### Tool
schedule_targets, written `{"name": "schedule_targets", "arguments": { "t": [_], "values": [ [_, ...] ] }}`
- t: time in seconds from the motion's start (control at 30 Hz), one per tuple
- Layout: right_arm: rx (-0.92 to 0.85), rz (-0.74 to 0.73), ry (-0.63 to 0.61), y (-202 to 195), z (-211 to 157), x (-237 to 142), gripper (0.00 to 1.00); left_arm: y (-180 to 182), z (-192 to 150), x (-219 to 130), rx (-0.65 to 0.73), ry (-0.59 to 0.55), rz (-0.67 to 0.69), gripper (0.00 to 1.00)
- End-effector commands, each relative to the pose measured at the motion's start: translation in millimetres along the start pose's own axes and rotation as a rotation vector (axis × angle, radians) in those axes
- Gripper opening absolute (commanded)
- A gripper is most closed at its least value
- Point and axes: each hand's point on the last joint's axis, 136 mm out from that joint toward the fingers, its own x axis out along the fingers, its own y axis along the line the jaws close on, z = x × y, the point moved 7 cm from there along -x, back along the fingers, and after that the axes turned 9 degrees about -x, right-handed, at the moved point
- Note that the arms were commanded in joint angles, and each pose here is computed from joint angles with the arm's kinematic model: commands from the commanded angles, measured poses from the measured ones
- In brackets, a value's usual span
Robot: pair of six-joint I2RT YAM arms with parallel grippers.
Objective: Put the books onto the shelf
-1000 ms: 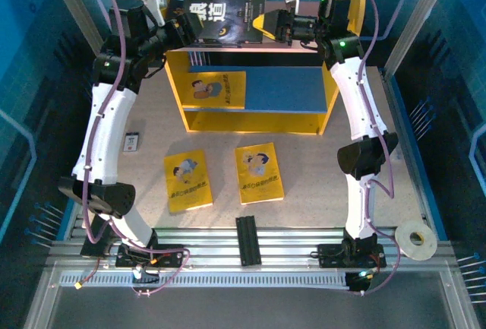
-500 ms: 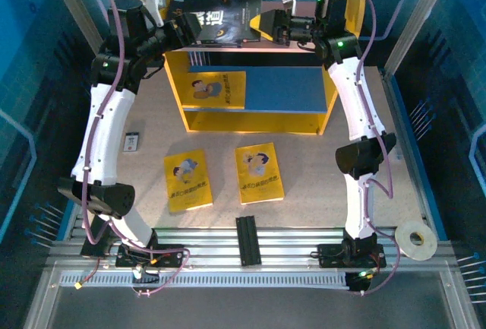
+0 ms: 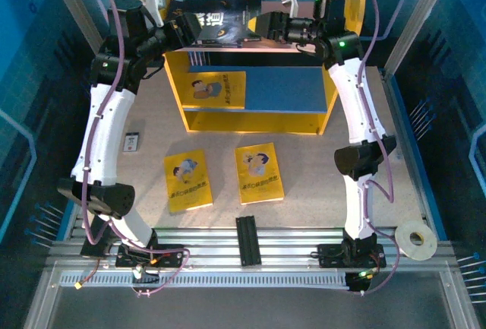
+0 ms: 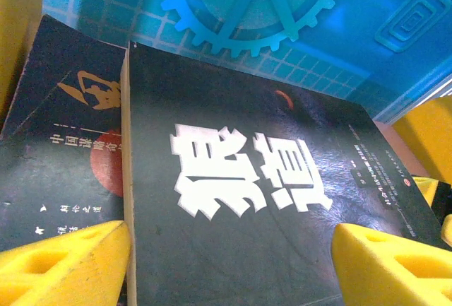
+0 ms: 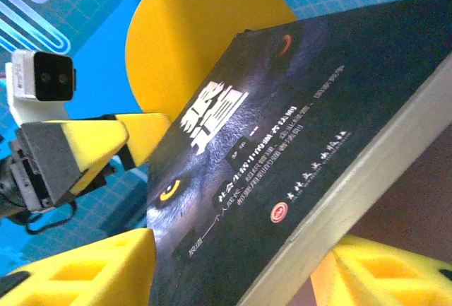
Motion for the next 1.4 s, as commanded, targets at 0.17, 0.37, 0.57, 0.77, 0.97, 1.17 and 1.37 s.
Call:
{"name": "schedule_targets", "arguments": {
  "t": [0.17,0.37,0.57,0.77,0.97,1.17,1.37],
  "values": [
    [-0.067,-0.177,0.062,2,-13,-12,0.66,0,9,-17,0.016,-0.033,0.018,0.76],
    [-0.064,-0.189,0.075,-2,-16,-12,0.69,-3,10,-20,0.017,-0.036,0.01,0.76],
    [-0.065,-0.179,0.072,1,-15,-13,0.68,-6,9,-26,0.009,-0.022,-0.003,0.76],
    [-0.082,-0.161,0.058,11,-12,-15,0.61,-6,5,-28,-0.003,-0.002,-0.009,0.76],
    [-0.098,-0.146,0.049,21,-10,-17,0.59,-6,1,-32,-0.008,0.008,-0.013,0.76],
    [-0.114,-0.137,0.037,31,-7,-21,0.61,-7,-4,-39,-0.025,0.02,-0.02,0.76],
    [-0.127,-0.141,0.03,39,-5,-26,0.62,-8,-8,-42,-0.041,0.028,-0.035,0.75]
  ]
}}
